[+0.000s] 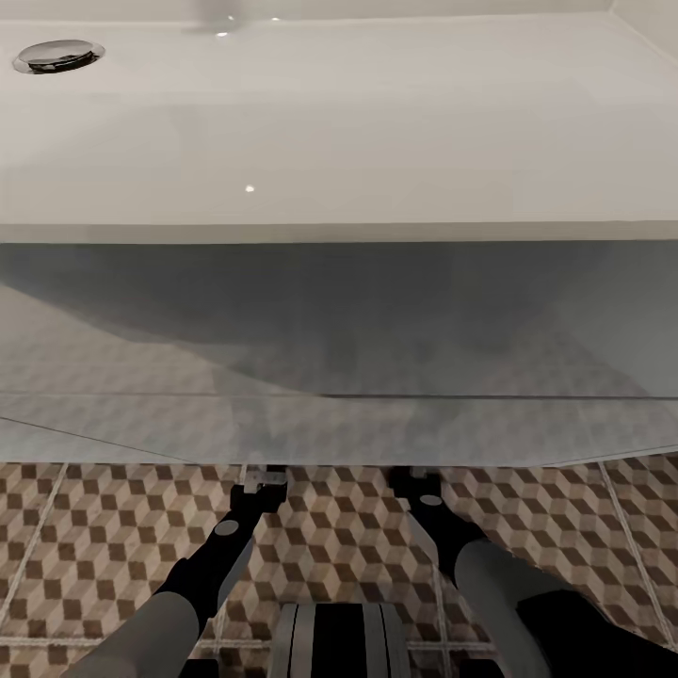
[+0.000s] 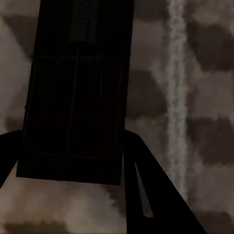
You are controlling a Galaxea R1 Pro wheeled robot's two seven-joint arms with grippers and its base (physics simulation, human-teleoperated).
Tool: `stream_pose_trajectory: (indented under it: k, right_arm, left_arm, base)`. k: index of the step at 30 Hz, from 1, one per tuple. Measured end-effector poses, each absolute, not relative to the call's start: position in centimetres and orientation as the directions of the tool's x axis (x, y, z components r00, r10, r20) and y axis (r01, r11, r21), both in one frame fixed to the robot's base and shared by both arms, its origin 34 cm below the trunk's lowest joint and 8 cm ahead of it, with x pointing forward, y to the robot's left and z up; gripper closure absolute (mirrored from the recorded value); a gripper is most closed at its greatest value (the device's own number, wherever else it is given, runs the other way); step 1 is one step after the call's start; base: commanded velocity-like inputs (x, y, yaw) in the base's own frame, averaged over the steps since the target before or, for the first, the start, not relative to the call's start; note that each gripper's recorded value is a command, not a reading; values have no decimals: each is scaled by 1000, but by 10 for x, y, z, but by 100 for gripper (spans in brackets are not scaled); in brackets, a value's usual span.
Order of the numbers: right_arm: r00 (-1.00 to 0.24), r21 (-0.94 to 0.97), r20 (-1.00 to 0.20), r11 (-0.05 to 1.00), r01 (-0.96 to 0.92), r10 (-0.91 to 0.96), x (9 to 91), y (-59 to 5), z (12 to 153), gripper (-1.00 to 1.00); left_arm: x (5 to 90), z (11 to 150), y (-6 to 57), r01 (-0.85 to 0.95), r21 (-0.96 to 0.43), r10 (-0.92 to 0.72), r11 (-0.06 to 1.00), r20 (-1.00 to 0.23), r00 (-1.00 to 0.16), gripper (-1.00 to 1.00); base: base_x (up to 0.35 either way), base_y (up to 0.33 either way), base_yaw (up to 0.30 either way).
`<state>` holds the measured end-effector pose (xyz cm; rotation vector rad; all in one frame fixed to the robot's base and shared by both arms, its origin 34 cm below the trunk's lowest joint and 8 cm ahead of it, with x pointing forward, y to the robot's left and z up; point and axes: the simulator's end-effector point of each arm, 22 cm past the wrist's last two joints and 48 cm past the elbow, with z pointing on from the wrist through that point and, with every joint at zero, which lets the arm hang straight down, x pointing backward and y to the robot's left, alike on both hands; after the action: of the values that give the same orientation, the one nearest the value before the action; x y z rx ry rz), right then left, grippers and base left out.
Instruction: Take the four mousetraps from the cabinet in the bathroom and place them on the bathroom floor. Make sure all four end up on the same floor surface, and ensure that at least two of them are either under or directly next to the same bathroom sink.
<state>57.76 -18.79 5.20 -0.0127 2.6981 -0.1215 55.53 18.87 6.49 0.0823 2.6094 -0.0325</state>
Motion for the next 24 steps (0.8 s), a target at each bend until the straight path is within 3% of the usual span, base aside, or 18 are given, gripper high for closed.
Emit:
stream_pose_trajectory:
  k: [24]
  right_arm:
    - [-908,-46,-418,999,1,-18,574,-176,49,100]
  left_arm:
    - [566,61,187,68,-12,53,998,-491,-869,100]
  base:
    - [0,0,0]
